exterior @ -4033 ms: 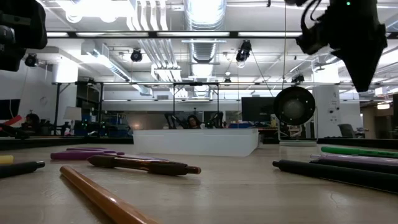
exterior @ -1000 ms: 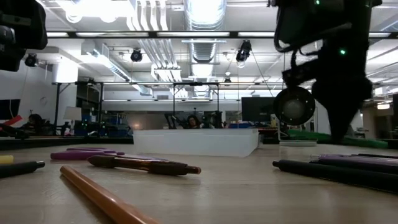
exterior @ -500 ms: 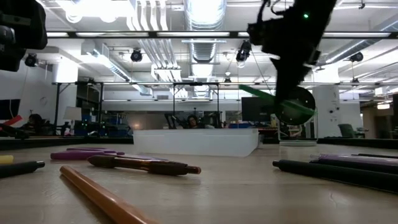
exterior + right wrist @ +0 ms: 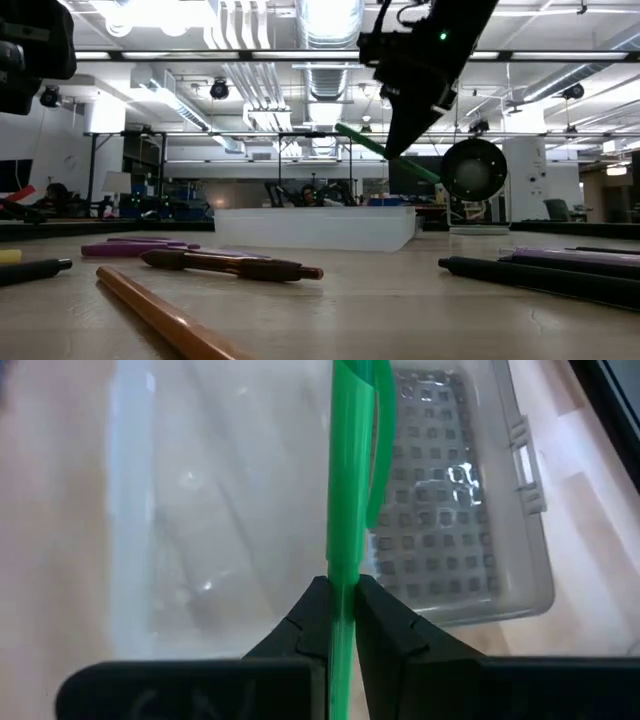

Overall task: Pick & place school supplies into a supply box
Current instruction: Put the green pen into the supply box

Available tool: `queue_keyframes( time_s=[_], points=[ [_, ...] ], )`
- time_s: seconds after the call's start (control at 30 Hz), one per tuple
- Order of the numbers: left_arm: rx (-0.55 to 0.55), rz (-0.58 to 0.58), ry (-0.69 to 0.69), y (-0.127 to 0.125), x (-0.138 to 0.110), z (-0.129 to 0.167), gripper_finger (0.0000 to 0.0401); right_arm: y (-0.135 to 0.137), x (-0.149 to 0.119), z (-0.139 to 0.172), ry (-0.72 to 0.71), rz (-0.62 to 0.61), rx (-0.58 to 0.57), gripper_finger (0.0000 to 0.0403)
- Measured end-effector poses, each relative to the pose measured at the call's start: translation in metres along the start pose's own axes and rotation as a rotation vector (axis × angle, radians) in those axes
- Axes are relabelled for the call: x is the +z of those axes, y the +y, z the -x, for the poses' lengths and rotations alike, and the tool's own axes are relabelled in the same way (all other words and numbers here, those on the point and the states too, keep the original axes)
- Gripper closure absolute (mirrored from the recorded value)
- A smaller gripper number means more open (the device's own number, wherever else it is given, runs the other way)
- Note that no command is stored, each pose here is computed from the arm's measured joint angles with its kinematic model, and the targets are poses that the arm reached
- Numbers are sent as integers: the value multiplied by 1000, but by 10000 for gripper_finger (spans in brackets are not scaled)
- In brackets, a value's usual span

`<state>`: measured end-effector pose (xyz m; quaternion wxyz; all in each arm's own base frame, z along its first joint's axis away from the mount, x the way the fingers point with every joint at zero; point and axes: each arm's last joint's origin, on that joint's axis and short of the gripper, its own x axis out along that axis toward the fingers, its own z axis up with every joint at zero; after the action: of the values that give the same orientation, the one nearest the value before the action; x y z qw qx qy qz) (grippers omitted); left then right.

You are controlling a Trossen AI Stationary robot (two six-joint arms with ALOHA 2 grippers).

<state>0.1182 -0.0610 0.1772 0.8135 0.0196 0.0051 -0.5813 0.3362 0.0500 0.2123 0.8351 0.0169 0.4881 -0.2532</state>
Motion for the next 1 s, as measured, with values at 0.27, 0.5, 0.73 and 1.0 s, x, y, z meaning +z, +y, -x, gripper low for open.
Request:
queue_keyframes(
  time_s=[0.27, 0.5, 0.73, 1.0],
  points=[
    [0, 0, 0, 0, 0, 0, 296, 0, 12, -12, -68, 9, 28, 388],
    [1, 0, 0, 0, 0, 0, 296, 21, 23, -33, -169, 160, 191, 388],
    [0, 0, 0, 0, 0, 0, 296, 27, 32, -39, -118, 197, 175, 388],
    [0, 6, 5, 0, -1, 0, 296, 27, 30, -40, -81, 170, 150, 378]
  ],
)
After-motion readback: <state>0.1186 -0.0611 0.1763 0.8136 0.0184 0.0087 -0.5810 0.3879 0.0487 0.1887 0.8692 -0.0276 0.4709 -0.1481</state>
